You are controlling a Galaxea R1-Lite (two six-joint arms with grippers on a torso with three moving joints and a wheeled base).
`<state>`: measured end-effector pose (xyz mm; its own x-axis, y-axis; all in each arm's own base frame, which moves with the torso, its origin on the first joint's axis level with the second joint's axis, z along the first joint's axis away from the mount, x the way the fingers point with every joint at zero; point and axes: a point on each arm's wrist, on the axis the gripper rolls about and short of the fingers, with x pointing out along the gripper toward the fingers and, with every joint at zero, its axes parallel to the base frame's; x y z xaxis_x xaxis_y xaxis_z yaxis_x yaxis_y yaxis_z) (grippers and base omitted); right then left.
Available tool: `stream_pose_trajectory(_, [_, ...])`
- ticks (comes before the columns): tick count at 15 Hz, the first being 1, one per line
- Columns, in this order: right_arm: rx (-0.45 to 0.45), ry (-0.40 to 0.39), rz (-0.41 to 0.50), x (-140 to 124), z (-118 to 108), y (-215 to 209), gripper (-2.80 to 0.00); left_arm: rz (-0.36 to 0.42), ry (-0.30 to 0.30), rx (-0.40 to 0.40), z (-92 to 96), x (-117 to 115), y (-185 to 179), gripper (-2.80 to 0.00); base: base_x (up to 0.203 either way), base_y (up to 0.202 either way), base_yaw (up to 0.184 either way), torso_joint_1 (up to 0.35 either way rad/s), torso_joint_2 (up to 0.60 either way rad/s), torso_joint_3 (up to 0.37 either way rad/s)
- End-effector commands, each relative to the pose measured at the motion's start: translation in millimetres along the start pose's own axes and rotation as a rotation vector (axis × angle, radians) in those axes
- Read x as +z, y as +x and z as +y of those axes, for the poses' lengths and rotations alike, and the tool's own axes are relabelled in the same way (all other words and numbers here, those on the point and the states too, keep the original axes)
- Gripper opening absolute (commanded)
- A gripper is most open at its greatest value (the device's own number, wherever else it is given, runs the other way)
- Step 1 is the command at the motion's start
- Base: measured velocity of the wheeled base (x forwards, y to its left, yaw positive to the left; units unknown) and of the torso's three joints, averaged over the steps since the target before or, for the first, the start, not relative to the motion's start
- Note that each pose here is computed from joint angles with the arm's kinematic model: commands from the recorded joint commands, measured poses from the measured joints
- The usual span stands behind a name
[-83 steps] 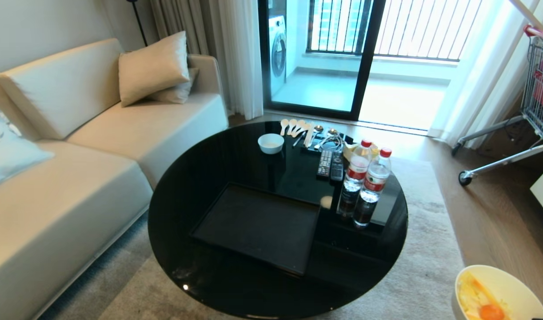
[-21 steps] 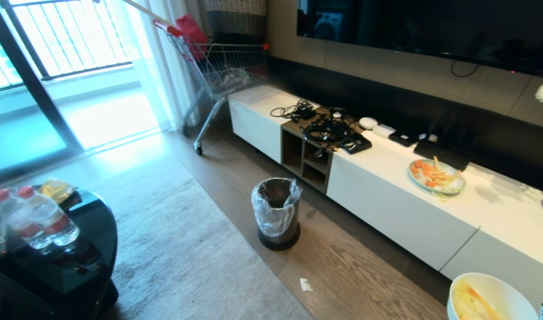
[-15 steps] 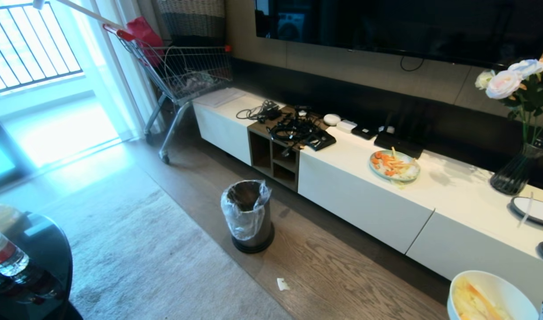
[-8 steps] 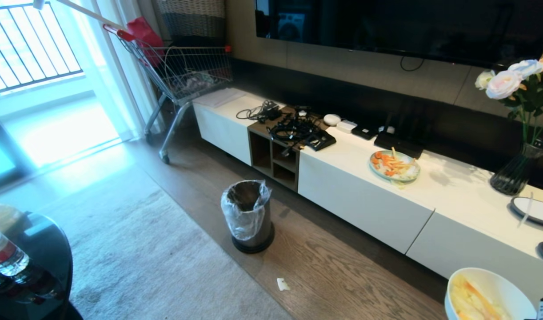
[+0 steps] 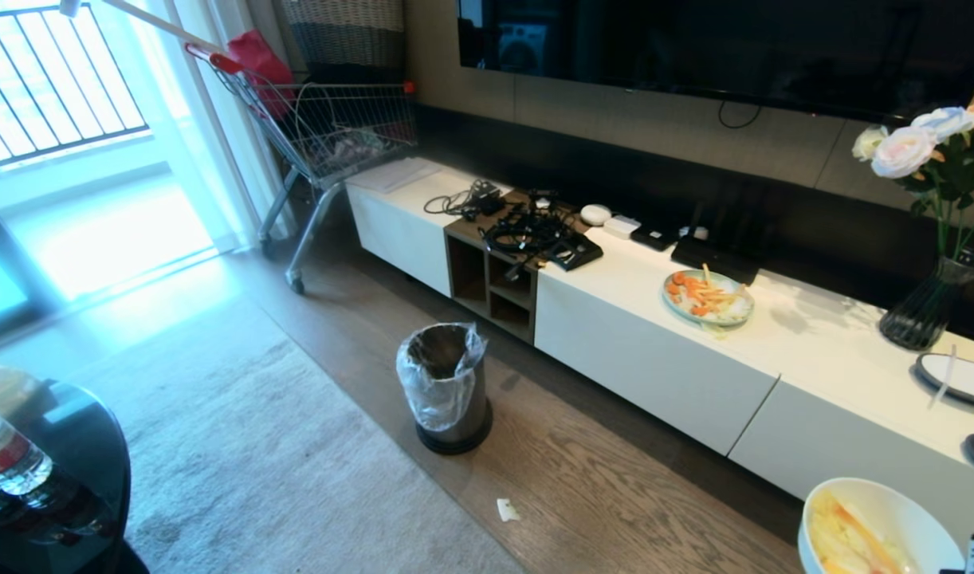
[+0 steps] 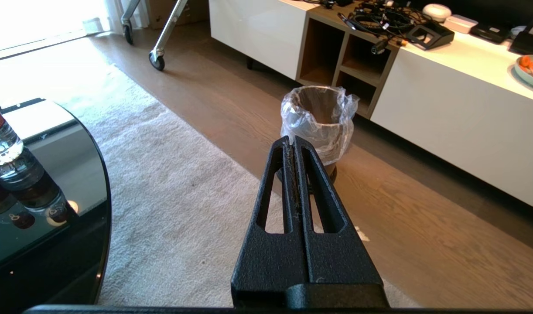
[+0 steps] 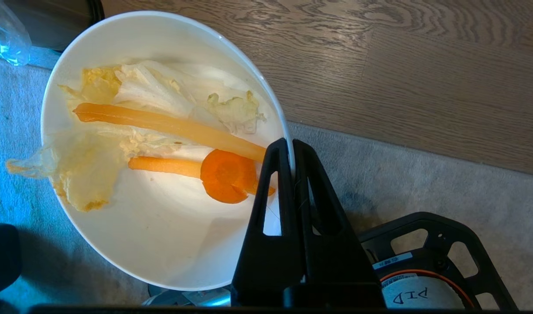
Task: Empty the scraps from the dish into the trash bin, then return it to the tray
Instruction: Move the bowl over the trash can
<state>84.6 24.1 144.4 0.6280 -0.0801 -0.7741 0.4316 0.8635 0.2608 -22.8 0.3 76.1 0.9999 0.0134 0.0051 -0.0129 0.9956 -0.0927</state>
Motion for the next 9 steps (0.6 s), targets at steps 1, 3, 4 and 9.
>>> stream_pose_trajectory(1, [0.006,-0.008,0.001,-0.3,1.0,-0.4,-2.80,-0.001,-0.001,0.000,0.0,0.1,0.0,-2.80,0.000,0.000,0.000,0.000,0.00,0.000])
stream_pose_trajectory(3, [0.008,-0.008,-0.001,-0.3,1.1,-0.2,-2.80,-0.001,0.001,0.000,0.0,0.1,0.0,-2.80,0.000,0.000,0.000,0.000,0.00,0.000])
stream_pose_trajectory(4, [0.008,-0.008,-0.001,-0.1,1.3,0.0,-2.80,-0.001,0.001,0.000,0.0,0.1,0.0,-2.80,0.113,0.000,0.002,0.001,0.00,0.001])
stream_pose_trajectory(9, [0.010,-0.012,0.001,-0.7,1.4,0.1,-2.80,-0.001,0.001,0.000,0.0,0.1,0.0,-2.80,0.183,0.000,0.001,0.004,0.00,0.002])
